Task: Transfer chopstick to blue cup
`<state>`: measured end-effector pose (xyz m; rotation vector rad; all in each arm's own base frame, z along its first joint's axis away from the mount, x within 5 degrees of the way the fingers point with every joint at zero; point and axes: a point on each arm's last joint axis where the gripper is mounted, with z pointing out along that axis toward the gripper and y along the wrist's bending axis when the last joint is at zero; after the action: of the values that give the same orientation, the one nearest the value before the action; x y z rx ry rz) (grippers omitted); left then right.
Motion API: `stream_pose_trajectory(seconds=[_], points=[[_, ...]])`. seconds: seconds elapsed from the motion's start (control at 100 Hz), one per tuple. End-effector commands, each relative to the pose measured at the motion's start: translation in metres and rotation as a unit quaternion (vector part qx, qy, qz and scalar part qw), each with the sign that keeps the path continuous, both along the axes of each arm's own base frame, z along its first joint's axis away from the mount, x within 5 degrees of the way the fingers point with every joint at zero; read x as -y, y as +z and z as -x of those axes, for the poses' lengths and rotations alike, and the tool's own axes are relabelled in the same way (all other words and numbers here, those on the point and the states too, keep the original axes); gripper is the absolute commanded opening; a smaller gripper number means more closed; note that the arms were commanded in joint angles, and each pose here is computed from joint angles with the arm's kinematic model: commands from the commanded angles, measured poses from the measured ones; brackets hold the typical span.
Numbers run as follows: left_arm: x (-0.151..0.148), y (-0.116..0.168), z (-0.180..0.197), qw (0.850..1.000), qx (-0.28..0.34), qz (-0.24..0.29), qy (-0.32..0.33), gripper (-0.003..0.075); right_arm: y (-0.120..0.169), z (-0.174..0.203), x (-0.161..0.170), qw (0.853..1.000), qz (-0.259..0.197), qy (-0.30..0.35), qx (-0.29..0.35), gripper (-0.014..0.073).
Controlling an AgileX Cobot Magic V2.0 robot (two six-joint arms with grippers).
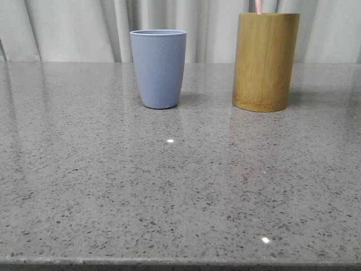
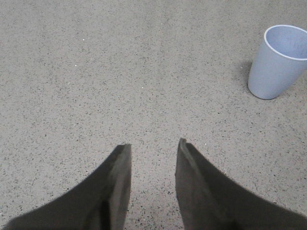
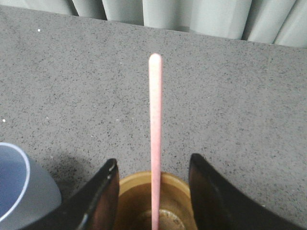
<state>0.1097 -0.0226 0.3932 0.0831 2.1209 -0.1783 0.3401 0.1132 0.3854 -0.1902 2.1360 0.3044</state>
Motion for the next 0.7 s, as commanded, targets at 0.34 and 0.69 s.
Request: stream_pose_trajectory(seconds=[0.34,0.69], points=[[0.0,0.013,-0.001,0.999,0.044,0.013,0.004,0.0222,0.014,-0.02,-0.005,0.995,-0.027,-0.004,0.096,0.0362],[0.0,0.013,-0.001,0.999,0.046,0.013,0.004,0.0222,0.0,-0.032,-0.008,0.995,-0.026,-0.006,0.093,0.0279]])
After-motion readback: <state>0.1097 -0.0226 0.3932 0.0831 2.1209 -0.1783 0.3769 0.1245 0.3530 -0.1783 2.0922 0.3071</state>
